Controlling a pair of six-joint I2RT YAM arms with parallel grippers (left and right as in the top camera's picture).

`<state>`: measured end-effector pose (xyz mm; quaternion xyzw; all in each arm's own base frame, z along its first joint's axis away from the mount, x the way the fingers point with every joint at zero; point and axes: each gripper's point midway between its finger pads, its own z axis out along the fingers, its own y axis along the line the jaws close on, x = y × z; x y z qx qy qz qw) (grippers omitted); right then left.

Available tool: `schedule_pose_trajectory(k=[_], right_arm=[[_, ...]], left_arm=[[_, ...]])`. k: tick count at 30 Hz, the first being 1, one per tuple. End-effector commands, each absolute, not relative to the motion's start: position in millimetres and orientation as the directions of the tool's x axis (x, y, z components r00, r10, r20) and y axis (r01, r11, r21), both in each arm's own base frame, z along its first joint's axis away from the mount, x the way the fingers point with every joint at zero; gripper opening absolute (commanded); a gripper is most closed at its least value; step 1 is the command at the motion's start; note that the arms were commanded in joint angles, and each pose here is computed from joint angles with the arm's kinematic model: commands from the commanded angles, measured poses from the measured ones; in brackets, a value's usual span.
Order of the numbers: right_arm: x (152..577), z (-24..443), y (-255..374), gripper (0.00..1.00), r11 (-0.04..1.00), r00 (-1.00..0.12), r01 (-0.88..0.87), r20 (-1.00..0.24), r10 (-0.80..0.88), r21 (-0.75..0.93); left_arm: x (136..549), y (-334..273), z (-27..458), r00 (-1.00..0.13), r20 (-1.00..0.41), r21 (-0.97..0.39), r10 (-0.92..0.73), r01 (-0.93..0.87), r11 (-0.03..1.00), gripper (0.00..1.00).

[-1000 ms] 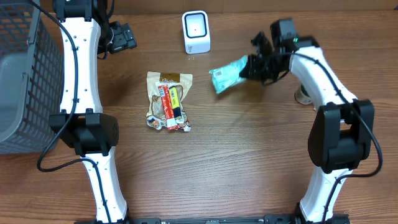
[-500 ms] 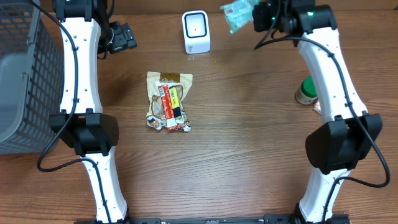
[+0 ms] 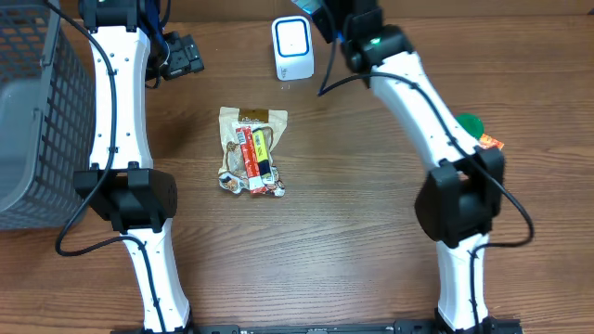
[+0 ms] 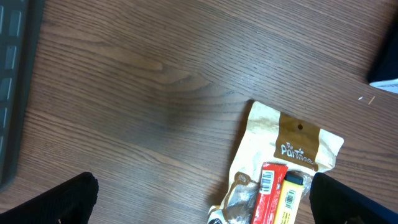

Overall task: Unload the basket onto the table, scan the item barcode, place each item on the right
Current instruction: 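Lift the wipes pack and hold it at the scanner window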

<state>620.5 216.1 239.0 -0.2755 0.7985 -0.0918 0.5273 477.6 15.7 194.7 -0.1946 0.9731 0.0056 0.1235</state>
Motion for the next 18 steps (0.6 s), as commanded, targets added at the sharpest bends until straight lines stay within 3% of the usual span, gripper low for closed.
schedule_pose_trajectory(k=[1, 18], right_arm=[[636.0, 227.7, 200.7, 0.04, 0.825, -0.322, -0.215, -0.76, -0.565, -0.522], [650.1, 201.9, 217.5, 0.04, 0.801, -0.273, -0.233, -0.754, -0.598, -0.552]], left_arm=[[478.8, 11.9, 192.0, -0.892, -0.237, -0.043, -0.385, -0.386, 0.922, 1.0], [478.8, 11.3, 192.0, -0.892, -0.237, -0.043, -0.384, -0.385, 0.922, 1.0]])
